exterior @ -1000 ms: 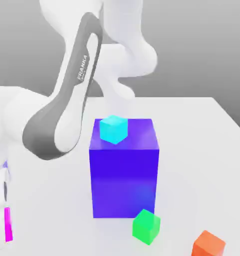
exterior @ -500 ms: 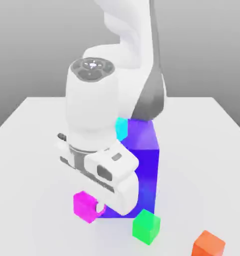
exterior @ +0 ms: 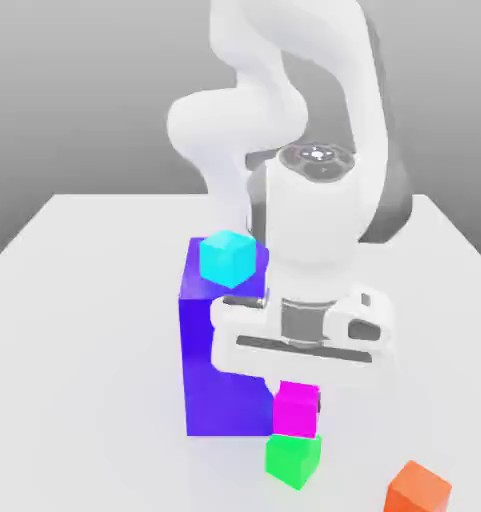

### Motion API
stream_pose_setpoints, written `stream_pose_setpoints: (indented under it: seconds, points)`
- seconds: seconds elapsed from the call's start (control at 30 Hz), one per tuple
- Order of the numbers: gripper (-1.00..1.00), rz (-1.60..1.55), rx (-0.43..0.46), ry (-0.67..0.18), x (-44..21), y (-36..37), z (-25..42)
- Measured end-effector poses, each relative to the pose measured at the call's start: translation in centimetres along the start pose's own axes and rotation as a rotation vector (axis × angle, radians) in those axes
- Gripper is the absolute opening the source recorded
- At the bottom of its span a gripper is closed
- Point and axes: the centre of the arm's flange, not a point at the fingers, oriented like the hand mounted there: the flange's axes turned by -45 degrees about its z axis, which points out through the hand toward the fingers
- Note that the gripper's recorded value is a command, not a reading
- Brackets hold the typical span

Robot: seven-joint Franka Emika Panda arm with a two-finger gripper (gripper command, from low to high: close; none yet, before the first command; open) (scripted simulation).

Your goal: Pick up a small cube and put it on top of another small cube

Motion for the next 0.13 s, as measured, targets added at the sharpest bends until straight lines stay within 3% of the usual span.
stream_pose_setpoints:
  seconds: [0.03, 0.07, 0.13]
  points:
    - [-1.00, 0.001, 0.000, 0.003, 0.10, -0.08, 0.76]
    - [1.00, 0.003, 0.001, 0.006, 0.21, -0.17, 1.52]
    - [1.00, 0.003, 0.001, 0.006, 0.22, -0.17, 1.52]
